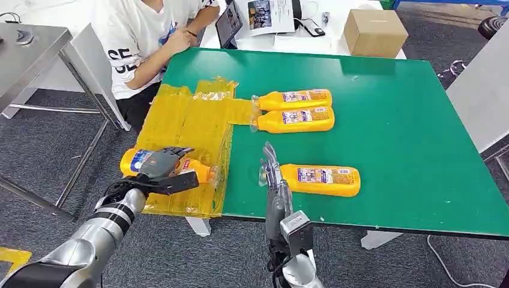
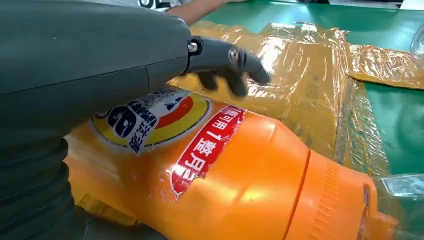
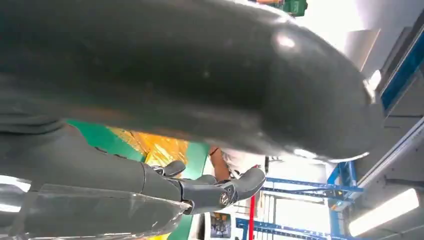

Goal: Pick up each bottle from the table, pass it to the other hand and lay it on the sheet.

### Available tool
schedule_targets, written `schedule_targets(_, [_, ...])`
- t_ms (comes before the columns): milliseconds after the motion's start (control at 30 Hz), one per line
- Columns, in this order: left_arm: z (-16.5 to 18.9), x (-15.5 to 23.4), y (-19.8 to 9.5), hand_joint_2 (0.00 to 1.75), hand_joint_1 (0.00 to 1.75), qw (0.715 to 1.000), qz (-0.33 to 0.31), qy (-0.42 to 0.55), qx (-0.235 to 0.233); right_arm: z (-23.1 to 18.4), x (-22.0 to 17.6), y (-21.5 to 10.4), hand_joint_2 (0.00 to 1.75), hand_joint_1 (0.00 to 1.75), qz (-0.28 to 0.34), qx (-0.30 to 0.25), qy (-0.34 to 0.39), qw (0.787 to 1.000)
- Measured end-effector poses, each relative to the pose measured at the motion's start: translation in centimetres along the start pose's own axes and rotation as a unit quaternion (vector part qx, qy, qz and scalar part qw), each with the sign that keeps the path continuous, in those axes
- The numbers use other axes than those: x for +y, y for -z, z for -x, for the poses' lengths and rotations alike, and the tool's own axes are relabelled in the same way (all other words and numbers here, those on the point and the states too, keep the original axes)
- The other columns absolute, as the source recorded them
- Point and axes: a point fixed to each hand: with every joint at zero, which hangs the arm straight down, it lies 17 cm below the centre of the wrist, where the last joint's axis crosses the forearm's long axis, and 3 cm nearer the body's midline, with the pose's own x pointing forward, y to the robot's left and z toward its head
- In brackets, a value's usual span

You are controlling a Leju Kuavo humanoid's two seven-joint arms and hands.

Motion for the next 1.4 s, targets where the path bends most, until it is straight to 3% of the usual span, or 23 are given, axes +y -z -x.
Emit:
schedule_targets(100, [0.0,0.0,0.0,1.75,0.0,1.0,0.0,0.0,0.0,0.3,0.0,-0.1,0.0,0.0,0.0,0.004,0.0,1.0])
schedule_targets(133, [0.0,-0.1,0.0,0.0,0.0,1.0,0.001,0.0,0.0,0.3,0.0,-0.2,0.0,0.0,0.0,0.005,-0.001,1.0])
schedule_targets(567, [-1.6,-1.7,-0.5,0.0,0.0,0.996,0.043,-0.075,-0.035,1.3,0.5,-0.2,0.0,0.0,-0.008,0.016,0.005,1.0])
schedule_targets(767, [-3.1,-1.7,-1.1,0.0,0.0,0.977,0.059,-0.196,-0.061,2.1,0.6,-0.4,0.0,0.0,-0.011,0.027,0.007,1.0])
schedule_targets(933, [-3.9,1.0,-1.6,0.0,0.0,0.922,-0.007,-0.378,-0.081,2.7,0.8,-0.6,0.0,0.0,-0.014,0.035,0.004,0.999])
schedule_targets(1033, [-2.7,4.1,-1.8,0.0,0.0,0.894,-0.094,-0.432,-0.078,3.1,1.0,-0.8,0.0,0.0,-0.014,0.04,0.0,0.999])
schedule_targets(1067, [-2.0,6.1,-2.0,0.0,0.0,0.887,-0.156,-0.429,-0.077,3.2,0.9,-0.8,1.75,0.0,-0.014,0.042,-0.007,0.999])
schedule_targets(1167, [-0.3,12.3,-3.7,0.0,0.0,0.859,-0.331,-0.386,-0.066,3.9,1.1,-1.0,1.75,0.0,-0.024,0.052,-0.043,0.997])
schedule_targets(1200, [-0.3,13.6,-4.1,0.0,0.0,0.846,-0.36,-0.388,-0.065,4.1,1.2,-1.1,1.75,0.0,-0.028,0.054,-0.05,0.997])
schedule_targets(1400, [-1.4,16.2,-5.0,0.0,0.0,0.823,-0.399,-0.395,-0.088,4.6,1.4,-1.3,1.75,0.0,-0.034,0.061,-0.057,0.996])
